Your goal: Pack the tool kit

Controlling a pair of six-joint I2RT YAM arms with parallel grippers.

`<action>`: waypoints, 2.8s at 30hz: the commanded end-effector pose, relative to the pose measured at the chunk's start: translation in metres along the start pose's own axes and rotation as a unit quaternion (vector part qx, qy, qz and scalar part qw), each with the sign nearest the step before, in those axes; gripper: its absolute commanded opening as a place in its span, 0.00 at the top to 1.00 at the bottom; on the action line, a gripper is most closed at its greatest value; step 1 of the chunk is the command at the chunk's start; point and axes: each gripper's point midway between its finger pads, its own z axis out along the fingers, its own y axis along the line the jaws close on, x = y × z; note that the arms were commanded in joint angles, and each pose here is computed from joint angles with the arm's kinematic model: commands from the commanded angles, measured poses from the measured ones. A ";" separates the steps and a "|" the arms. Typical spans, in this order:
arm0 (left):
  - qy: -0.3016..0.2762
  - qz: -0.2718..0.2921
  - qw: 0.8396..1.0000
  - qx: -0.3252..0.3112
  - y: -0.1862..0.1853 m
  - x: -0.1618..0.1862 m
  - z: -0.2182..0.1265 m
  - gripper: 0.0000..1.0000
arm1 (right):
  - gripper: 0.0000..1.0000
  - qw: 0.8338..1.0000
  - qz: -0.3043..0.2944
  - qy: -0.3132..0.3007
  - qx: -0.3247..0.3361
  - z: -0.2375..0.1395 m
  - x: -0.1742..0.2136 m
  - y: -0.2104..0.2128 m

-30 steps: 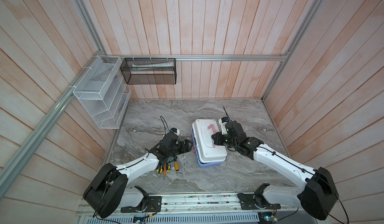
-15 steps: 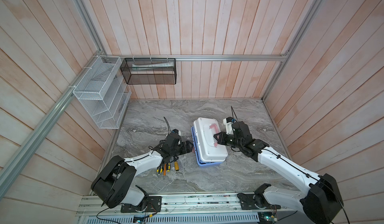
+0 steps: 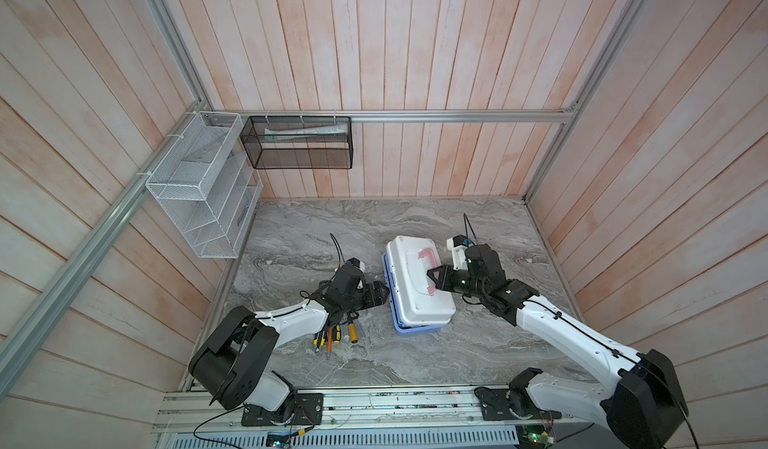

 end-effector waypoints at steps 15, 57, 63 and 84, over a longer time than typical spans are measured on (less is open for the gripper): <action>0.011 0.013 1.000 0.007 -0.007 -0.004 0.010 0.12 | 1.00 0.998 -0.008 -0.034 -0.048 -0.008 -0.017 0.019; 0.066 0.004 0.992 -0.112 0.038 0.018 0.026 0.12 | 1.00 0.981 0.125 -0.082 -0.125 -0.060 -0.033 -0.033; 0.067 0.004 0.991 -0.113 0.039 0.018 0.026 0.12 | 1.00 0.987 0.119 -0.089 -0.066 -0.070 -0.032 -0.060; 0.061 0.008 0.993 -0.103 0.035 0.013 0.024 0.12 | 0.86 0.984 0.133 -0.104 0.056 -0.087 -0.029 -0.127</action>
